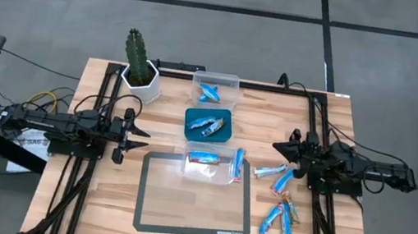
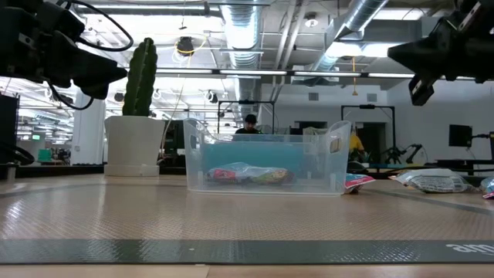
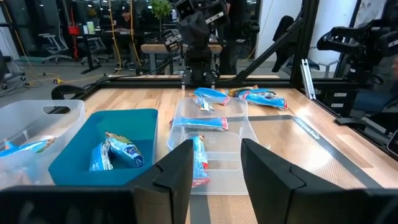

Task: Pick and place Granola Bars by type
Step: Put the top left red granola bar into the bottom transparent bin

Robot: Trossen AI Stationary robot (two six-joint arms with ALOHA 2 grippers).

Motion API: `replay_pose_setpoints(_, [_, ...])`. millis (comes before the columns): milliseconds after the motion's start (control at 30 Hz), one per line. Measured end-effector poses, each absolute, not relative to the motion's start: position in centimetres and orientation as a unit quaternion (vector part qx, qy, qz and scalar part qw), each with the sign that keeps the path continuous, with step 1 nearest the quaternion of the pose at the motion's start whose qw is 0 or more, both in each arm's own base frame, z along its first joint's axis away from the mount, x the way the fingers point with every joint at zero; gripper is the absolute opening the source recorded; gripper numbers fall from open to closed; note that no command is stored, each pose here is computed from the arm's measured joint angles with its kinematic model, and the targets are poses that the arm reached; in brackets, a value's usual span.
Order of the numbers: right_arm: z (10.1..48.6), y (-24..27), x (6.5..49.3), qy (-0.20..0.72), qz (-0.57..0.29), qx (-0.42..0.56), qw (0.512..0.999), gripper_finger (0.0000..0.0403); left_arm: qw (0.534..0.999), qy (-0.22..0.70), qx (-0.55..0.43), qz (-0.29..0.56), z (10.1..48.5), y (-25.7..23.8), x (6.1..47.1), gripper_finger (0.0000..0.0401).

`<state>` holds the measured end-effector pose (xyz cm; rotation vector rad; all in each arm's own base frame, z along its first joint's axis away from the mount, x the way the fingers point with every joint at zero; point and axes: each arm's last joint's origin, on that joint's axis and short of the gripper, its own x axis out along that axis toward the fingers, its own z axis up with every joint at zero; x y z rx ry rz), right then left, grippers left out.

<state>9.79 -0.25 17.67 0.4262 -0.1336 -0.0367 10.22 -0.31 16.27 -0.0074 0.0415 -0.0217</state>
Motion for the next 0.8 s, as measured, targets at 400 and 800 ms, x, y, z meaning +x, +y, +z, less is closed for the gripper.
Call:
replay_pose_setpoints(400, [19.4, -0.5, 10.9, -0.011, -0.081, 0.218, 0.972, 0.0, 1.0, 0.021, -0.001, -0.011, 16.3, -0.3, 10.2, 0.0128])
replay_pose_setpoints(800, [21.9, -0.6, 15.8, 0.106, -0.11, 0.24, 0.959, 0.0, 1.0, 0.021, -0.004, -0.011, 16.3, -0.3, 10.2, 0.0128])
